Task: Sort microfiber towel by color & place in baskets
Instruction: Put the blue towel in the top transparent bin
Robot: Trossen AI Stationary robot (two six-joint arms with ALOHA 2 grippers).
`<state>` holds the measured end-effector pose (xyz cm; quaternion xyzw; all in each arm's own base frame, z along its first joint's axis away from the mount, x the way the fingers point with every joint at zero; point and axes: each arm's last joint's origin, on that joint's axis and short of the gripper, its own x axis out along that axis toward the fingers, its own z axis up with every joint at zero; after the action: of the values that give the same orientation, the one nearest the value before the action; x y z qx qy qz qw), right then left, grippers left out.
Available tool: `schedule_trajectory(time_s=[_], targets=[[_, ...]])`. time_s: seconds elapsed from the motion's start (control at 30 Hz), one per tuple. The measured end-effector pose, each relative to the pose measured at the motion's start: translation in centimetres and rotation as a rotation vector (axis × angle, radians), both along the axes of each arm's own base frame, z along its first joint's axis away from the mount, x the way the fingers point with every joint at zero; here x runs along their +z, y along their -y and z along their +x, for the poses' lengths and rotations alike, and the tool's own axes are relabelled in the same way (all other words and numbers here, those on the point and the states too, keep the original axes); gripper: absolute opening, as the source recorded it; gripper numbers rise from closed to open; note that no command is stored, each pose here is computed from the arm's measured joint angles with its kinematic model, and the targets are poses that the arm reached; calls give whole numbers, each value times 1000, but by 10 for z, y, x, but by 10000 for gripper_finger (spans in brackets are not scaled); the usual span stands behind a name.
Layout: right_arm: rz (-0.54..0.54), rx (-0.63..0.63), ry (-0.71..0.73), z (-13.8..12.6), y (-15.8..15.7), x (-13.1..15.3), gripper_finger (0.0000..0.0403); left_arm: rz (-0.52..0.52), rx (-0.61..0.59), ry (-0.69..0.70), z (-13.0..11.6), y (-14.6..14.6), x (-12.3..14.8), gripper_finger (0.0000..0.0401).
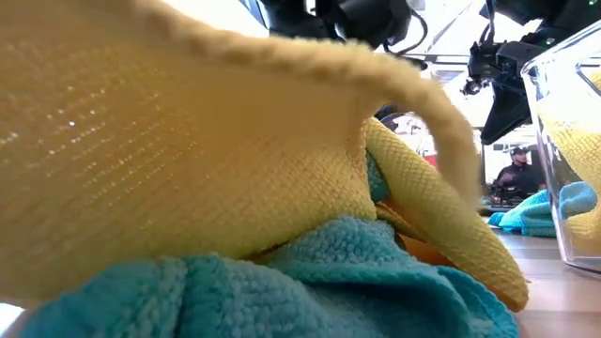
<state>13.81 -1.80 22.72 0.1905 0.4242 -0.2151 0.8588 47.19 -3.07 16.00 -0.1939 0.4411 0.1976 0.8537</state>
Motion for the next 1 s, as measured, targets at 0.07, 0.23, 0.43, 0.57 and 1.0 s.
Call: schedule_trajectory(time_s=[0.07,0.23,0.43,0.57,1.0], targets=[[1,-1,0,0,0,0,71,18,3,-17,0,-1,-4,0],[2,-3,1,0,0,0,71,19,20,-29,-1,-9,-5,9],[2,-3,1,0,0,0,71,7,66,-19,-1,-19,-4,45],[2,-3,1,0,0,0,71,6,76,-10,0,-23,-4,69],[2,-3,2,0,0,0,71,-24,112,52,0,-34,14,92]])
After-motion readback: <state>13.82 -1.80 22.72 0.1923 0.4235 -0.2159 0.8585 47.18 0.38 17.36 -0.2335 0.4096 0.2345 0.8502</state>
